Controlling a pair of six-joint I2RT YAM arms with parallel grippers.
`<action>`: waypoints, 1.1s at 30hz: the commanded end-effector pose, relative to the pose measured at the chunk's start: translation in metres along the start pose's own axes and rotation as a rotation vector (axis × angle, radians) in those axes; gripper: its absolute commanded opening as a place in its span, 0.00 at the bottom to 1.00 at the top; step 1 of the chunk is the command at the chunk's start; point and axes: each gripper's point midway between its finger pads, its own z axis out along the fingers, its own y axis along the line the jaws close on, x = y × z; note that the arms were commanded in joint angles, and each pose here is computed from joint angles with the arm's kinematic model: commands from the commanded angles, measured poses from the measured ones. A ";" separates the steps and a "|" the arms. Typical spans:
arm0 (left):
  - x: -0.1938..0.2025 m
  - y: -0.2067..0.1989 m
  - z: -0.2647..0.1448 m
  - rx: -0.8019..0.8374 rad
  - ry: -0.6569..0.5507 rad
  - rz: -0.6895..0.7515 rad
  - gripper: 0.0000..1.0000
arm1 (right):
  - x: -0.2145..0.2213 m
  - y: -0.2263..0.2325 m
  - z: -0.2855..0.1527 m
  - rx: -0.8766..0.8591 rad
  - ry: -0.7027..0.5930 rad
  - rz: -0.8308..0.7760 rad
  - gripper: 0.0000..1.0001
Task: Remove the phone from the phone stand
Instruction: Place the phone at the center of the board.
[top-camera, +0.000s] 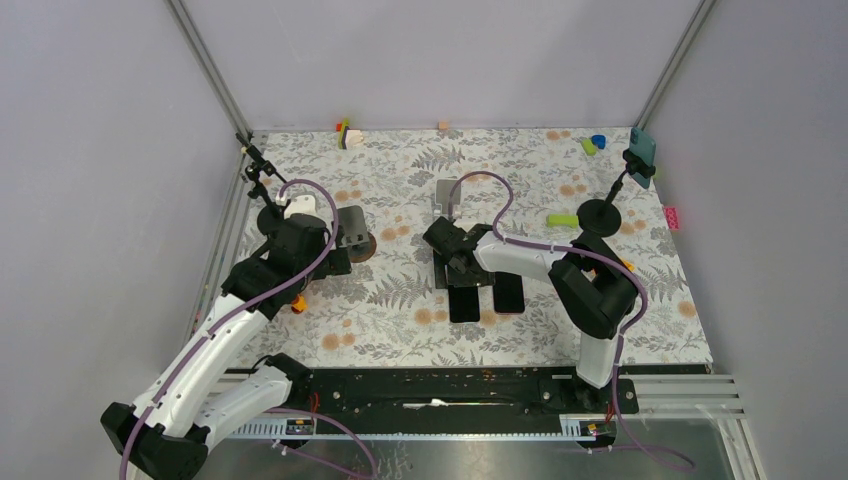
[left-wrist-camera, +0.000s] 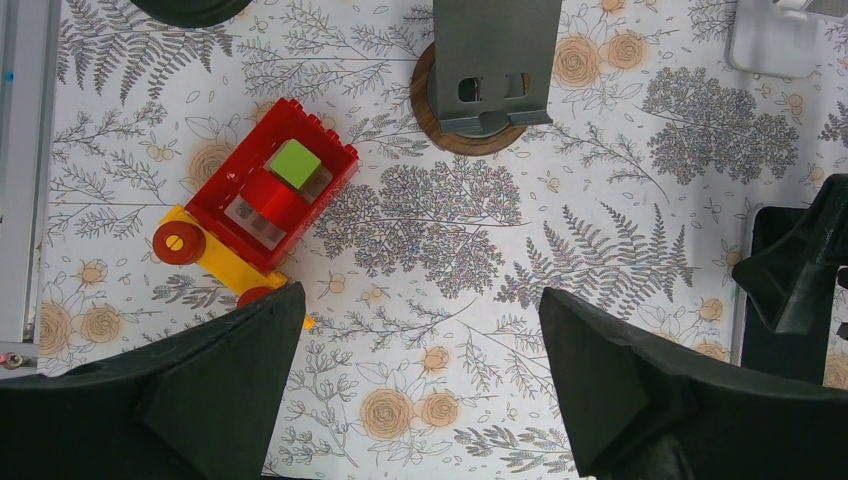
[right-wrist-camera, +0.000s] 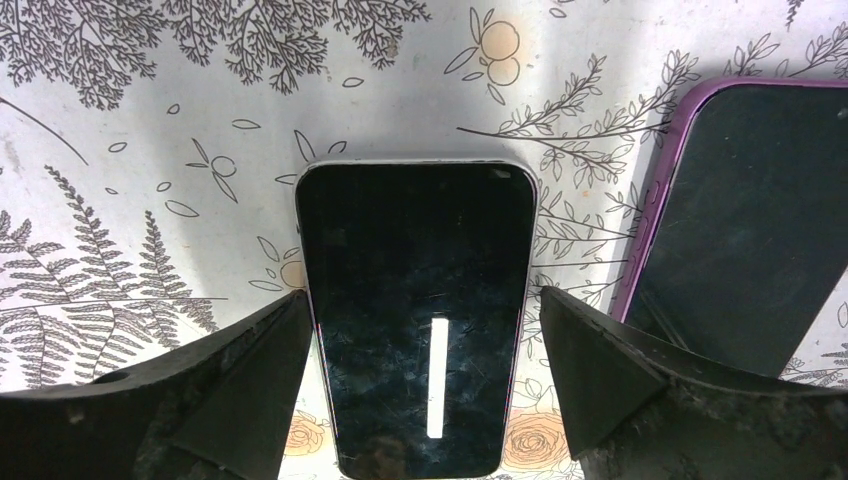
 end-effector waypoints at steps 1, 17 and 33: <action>-0.005 -0.002 0.000 0.002 -0.019 -0.005 0.99 | 0.019 -0.036 0.015 0.159 0.051 -0.051 0.90; -0.005 -0.002 0.000 0.001 -0.018 -0.006 0.99 | 0.023 -0.034 0.010 0.133 0.063 -0.047 0.89; -0.005 -0.002 0.000 0.004 -0.016 -0.004 0.99 | 0.025 -0.067 0.013 0.259 0.060 -0.058 0.87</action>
